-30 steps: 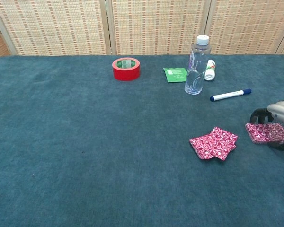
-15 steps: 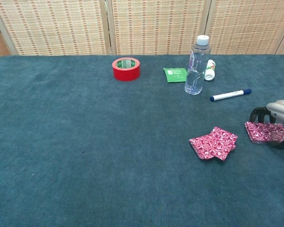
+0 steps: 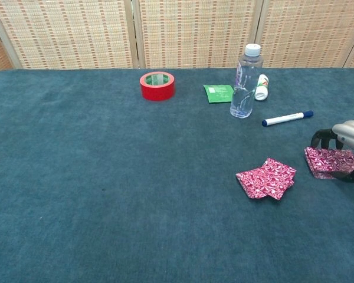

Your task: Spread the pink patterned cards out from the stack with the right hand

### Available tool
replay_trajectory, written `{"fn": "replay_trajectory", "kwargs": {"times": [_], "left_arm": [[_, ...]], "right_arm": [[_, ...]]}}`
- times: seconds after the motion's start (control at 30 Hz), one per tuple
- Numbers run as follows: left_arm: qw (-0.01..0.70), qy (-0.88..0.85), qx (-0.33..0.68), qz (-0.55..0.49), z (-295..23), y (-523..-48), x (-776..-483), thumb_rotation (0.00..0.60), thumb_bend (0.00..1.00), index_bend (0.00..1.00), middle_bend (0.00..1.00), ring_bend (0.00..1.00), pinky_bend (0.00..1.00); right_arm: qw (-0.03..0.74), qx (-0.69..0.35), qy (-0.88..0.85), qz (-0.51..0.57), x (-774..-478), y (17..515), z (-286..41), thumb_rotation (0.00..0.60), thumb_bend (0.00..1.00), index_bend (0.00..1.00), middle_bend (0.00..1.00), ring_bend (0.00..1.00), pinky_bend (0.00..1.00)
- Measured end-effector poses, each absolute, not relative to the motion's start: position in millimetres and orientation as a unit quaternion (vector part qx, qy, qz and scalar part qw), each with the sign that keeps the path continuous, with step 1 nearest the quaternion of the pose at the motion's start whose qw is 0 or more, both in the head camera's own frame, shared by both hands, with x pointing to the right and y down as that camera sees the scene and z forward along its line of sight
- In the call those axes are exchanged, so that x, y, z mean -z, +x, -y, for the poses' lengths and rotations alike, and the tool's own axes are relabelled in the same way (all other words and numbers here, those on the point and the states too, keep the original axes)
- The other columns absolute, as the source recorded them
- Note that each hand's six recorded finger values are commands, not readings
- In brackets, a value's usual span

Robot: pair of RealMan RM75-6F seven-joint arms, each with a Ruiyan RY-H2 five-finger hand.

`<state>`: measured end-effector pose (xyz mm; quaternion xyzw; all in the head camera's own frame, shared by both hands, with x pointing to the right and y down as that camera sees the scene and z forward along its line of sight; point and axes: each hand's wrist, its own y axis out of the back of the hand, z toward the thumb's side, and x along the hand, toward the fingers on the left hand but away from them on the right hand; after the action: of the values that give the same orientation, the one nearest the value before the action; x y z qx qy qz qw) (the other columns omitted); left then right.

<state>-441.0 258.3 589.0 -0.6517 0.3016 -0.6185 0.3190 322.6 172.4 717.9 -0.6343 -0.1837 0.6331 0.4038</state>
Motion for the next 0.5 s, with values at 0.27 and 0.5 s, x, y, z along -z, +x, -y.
{"fn": "replay_trajectory", "kwargs": {"times": [0.27, 0.5], "left_arm": [[0.319, -0.652, 0.619, -0.301, -258.3, -442.1, -589.3, 0.6, 0.46, 0.0, 0.0, 0.0, 0.04], [0.319, -0.653, 0.619, -0.299, -258.5, -441.2, -590.4, 0.6, 0.46, 0.0, 0.0, 0.0, 0.04]], "right_arm": [[0.405, -0.614, -0.646, 0.203, -708.5, 306.4, -161.1, 0.6, 0.27, 0.64, 0.54, 0.45, 0.47], [0.428, -0.582, -0.659, 0.209, -699.1, 263.8, -138.5, 0.6, 0.27, 0.63, 0.54, 0.45, 0.47]]}}
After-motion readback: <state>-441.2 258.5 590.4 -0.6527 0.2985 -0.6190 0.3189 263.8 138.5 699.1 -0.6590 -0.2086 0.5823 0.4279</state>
